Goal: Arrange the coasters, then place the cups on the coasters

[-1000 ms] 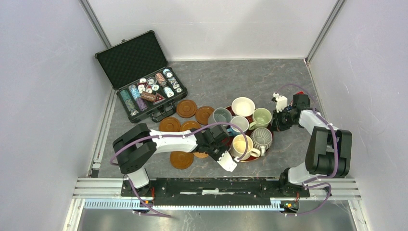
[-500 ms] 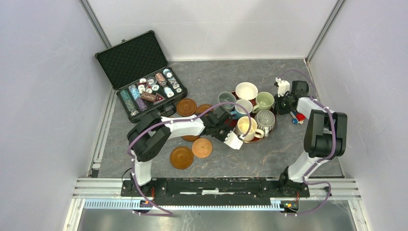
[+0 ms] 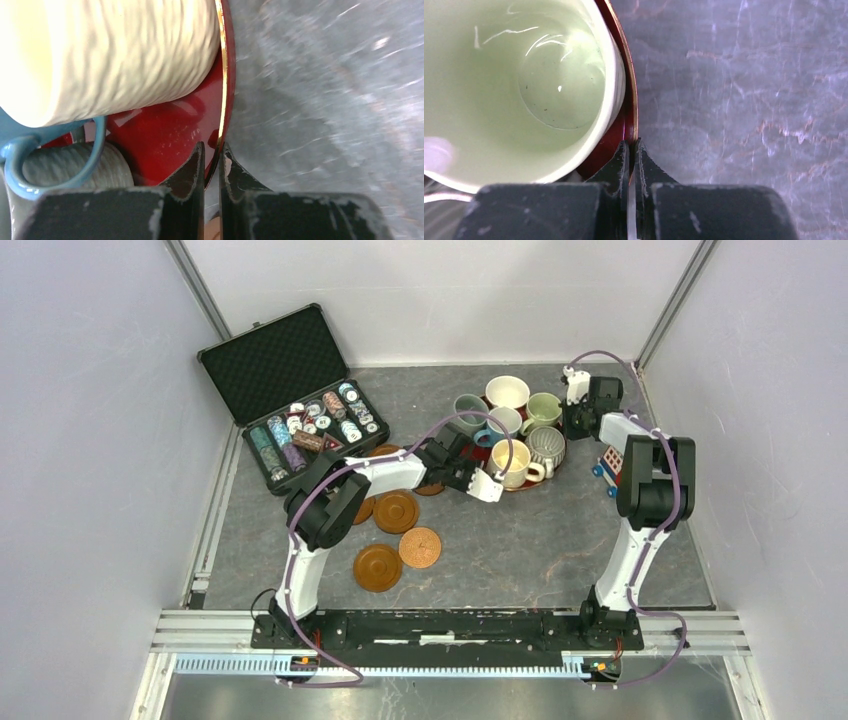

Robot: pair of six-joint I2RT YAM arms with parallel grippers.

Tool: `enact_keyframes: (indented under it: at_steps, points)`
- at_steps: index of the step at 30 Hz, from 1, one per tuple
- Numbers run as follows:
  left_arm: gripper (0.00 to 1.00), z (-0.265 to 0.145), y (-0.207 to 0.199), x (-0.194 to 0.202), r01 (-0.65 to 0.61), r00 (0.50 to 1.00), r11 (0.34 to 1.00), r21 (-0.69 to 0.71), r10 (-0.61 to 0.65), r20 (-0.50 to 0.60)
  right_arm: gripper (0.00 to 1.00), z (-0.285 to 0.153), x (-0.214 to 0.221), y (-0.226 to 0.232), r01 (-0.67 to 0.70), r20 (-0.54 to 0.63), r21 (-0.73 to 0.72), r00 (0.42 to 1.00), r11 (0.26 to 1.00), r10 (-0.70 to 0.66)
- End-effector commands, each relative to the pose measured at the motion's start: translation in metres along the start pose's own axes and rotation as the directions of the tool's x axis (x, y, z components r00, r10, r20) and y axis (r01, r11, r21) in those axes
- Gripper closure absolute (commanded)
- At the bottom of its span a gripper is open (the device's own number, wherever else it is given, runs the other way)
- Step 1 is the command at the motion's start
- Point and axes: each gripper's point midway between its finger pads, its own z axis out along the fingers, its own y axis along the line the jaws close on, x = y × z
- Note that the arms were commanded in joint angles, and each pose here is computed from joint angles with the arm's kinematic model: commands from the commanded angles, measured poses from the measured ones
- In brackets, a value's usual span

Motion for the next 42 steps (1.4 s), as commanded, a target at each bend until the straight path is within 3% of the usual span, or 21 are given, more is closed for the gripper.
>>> enact_keyframes:
  at_steps: [1,18,30,34,42]
  points:
    - [0.97,-0.011,0.091,0.067,-0.038,0.994,0.955,-0.293,0.004,-0.113,1.00,0.014,-0.030,0.054,0.003,0.038,-0.174,0.999,0.985,0.004]
    - [0.94,-0.019,0.147,0.167,0.018,0.970,0.902,-0.432,-0.120,-0.210,1.00,0.078,-0.108,0.096,-0.051,0.183,-0.234,0.978,0.971,0.096]
    - [0.89,-0.026,0.169,0.210,0.014,0.955,0.863,-0.505,-0.162,-0.250,0.95,0.106,-0.139,0.107,-0.076,0.274,-0.242,0.951,0.967,0.143]
    - [0.82,-0.033,0.169,0.211,0.015,0.951,0.860,-0.511,-0.170,-0.259,0.86,0.100,-0.150,0.104,-0.084,0.303,-0.225,0.941,0.971,0.152]
    - [0.54,-0.066,0.137,0.182,0.025,0.961,0.871,-0.491,-0.156,-0.228,0.69,0.055,-0.154,0.096,-0.054,0.327,-0.161,0.939,0.985,0.105]
